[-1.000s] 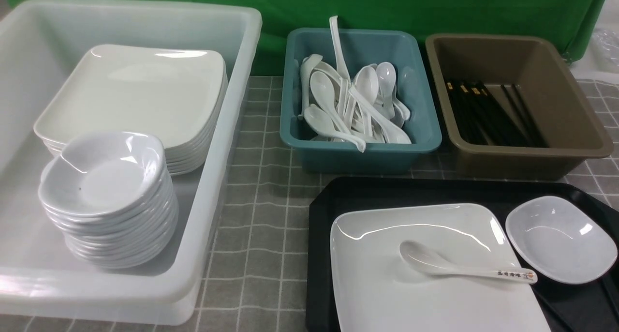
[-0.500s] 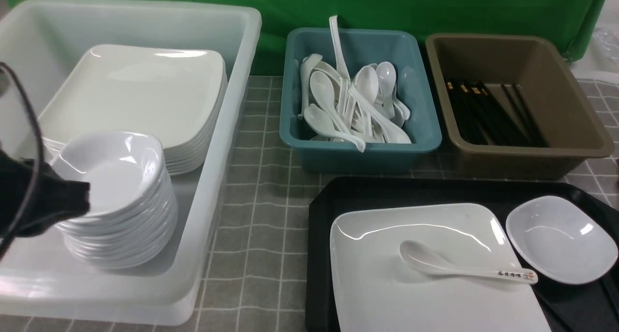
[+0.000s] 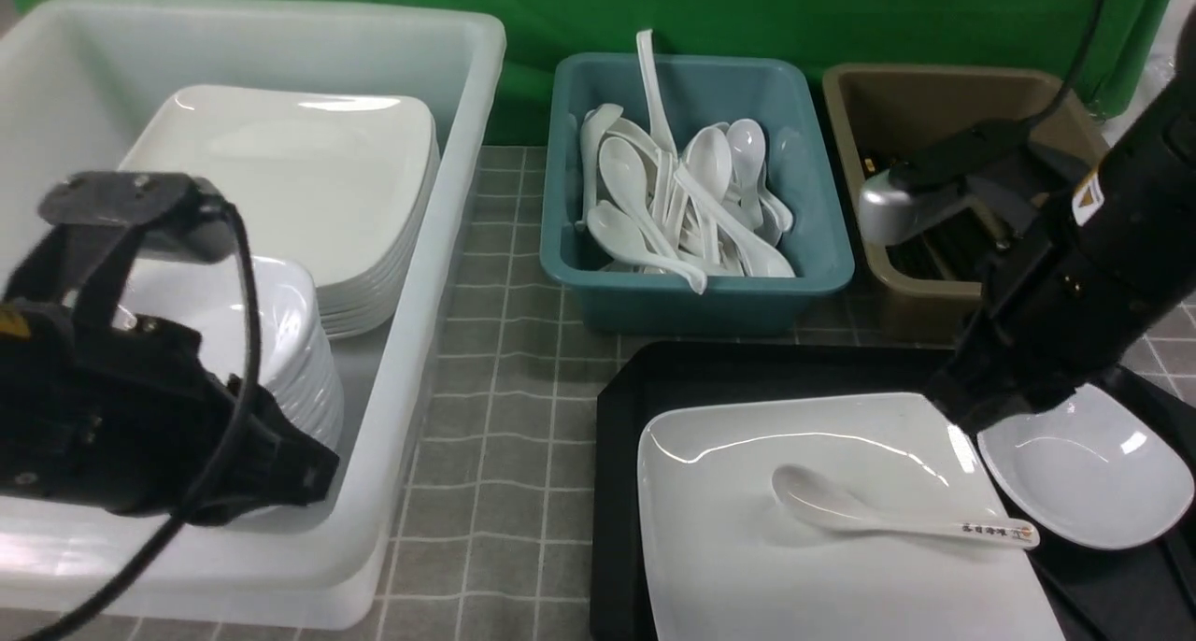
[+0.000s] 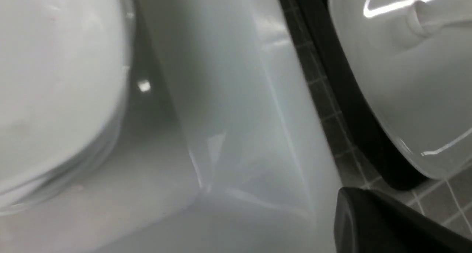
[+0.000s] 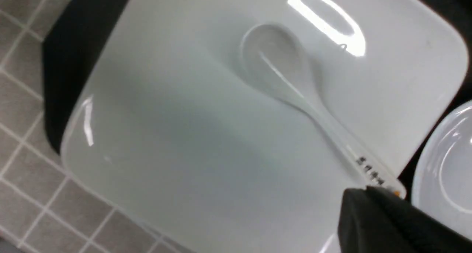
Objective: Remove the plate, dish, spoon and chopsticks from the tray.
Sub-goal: Use the right arm to grab a soup spoon from the plate
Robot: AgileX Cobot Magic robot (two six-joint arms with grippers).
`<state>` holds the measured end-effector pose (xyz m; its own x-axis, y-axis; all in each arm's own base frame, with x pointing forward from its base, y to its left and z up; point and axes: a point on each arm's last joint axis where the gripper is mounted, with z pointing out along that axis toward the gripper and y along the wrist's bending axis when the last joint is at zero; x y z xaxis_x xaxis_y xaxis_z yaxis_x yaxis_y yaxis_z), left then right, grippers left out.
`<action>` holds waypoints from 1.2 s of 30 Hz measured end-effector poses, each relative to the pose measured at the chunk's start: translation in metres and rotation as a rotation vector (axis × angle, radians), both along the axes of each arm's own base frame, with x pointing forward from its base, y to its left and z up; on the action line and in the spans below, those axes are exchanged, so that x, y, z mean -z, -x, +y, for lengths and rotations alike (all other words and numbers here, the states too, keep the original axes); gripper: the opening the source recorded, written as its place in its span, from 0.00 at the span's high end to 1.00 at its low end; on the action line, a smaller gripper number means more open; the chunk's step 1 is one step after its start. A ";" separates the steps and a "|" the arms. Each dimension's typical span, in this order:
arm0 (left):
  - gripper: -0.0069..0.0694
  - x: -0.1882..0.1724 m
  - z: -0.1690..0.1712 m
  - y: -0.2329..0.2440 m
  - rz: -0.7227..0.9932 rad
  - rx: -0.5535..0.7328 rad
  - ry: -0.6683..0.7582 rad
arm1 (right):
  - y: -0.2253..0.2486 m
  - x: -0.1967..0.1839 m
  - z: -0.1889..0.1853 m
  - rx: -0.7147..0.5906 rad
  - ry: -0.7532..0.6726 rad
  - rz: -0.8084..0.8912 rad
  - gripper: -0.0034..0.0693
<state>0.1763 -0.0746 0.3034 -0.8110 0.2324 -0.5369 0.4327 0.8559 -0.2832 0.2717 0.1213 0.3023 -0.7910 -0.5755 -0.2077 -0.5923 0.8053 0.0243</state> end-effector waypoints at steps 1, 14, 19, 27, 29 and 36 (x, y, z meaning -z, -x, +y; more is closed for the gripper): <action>0.90 0.002 -0.009 0.003 0.020 0.038 -0.008 | -0.008 0.008 0.001 -0.031 0.014 0.013 0.91; 0.90 0.012 -0.040 0.010 0.069 0.159 -0.031 | -0.040 0.097 0.009 -0.247 0.154 0.219 0.27; 0.90 0.013 -0.039 0.009 0.054 0.161 -0.056 | -0.043 0.126 0.005 -0.297 0.233 0.275 0.26; 0.90 0.012 -0.038 0.008 0.044 0.159 -0.058 | -0.048 0.138 0.004 -0.310 0.259 0.267 0.33; 0.90 0.012 -0.038 0.008 0.044 0.158 -0.058 | -0.048 0.138 0.004 -0.312 0.264 0.270 0.47; 0.90 0.011 -0.039 0.005 0.007 0.137 -0.043 | -0.040 0.125 0.012 -0.318 0.273 0.310 0.87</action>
<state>0.1715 -0.1138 0.2928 -0.7738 0.3638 -0.5185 0.5445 0.8003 -0.2511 0.3117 0.1335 0.1776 -0.5686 -0.7979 0.2000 -0.8070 0.5882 0.0521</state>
